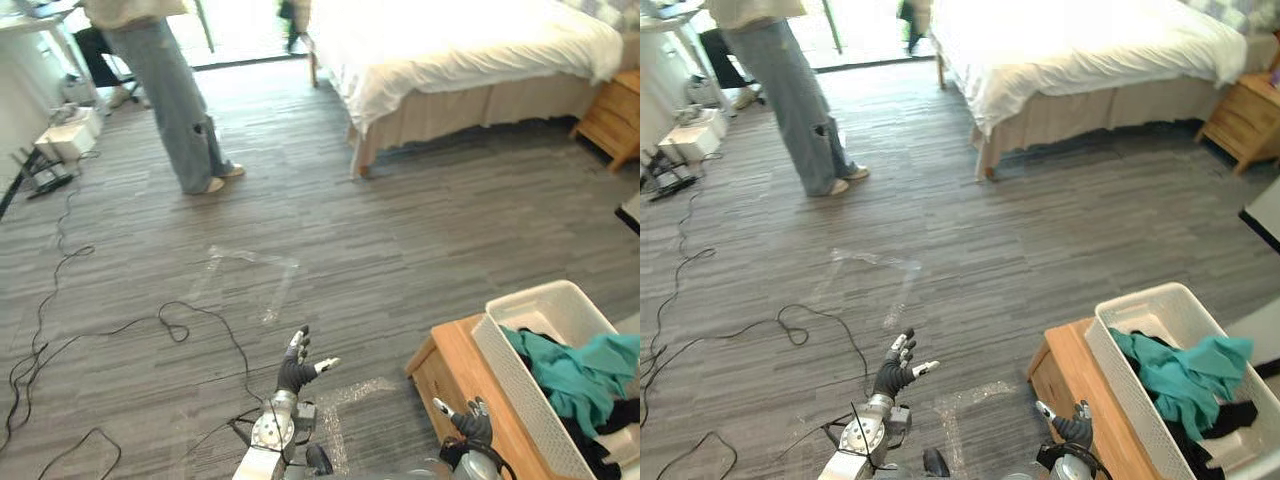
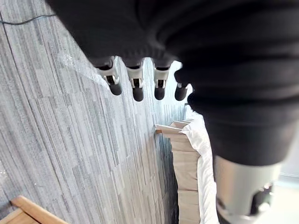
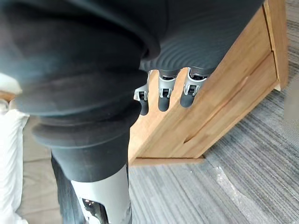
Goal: Tidy the bed and pick cloth on bed and put in laundry
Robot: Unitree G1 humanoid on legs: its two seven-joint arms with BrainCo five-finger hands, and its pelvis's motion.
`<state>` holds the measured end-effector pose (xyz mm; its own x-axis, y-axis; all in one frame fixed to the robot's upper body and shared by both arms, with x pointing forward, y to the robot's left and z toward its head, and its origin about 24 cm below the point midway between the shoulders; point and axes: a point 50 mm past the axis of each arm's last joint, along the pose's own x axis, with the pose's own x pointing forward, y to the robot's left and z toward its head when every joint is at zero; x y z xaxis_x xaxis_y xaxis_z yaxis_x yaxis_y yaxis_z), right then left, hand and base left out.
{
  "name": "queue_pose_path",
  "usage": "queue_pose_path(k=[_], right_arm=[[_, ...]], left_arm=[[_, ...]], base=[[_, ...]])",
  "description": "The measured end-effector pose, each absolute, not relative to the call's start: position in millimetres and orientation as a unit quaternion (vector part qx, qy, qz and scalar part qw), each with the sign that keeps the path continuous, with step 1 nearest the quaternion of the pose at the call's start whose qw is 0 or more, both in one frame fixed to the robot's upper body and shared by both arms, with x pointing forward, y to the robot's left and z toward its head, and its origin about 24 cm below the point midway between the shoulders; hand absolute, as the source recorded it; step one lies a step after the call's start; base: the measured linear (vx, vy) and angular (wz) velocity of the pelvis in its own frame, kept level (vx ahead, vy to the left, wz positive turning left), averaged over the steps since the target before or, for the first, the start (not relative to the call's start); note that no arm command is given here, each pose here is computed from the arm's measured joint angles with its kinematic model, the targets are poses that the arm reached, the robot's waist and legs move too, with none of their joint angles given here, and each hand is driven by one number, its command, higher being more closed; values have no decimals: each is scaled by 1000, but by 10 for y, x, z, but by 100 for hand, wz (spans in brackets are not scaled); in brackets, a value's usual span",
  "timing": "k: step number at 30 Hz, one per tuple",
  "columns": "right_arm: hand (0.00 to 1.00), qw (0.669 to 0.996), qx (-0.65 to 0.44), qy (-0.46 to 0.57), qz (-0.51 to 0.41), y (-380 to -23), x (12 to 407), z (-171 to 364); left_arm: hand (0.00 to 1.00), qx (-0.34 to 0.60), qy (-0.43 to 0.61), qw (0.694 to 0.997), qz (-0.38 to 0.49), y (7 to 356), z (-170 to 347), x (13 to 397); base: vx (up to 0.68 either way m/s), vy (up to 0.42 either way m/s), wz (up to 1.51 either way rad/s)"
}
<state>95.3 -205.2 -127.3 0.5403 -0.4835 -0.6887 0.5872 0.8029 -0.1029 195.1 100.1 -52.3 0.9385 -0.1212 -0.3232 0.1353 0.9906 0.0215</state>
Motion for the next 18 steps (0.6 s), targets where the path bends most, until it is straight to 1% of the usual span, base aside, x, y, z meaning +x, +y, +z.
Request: queue_pose_path(k=[2,4,6,9,11,18], right_arm=[[0,870,74,378,-308,-2039,878,-1292],[0,876,75,372,-299,-2011,915,-1274],[0,888,74,354,-284,-1970,1024,-1223],[0,903,73,332,-263,-1923,1240,-1165],[0,909,73,328,-248,-1865,1300,-1152],[0,900,70,344,-257,-1892,1153,-1196]], left_arm=[[0,42,168,983,-63,1072,-556,1946],[0,54,172,982,-62,1117,-575,1928],[0,62,173,981,-59,1133,-579,1930],[0,52,187,980,-30,1167,-622,1860],[0,50,191,980,-20,1203,-635,1848],[0,47,196,979,-11,1191,-653,1840]], base=[[-3,32,84],[-19,-38,44],[1,-115,4],[-6,-100,-61],[-52,-100,-68],[-3,-65,-27]])
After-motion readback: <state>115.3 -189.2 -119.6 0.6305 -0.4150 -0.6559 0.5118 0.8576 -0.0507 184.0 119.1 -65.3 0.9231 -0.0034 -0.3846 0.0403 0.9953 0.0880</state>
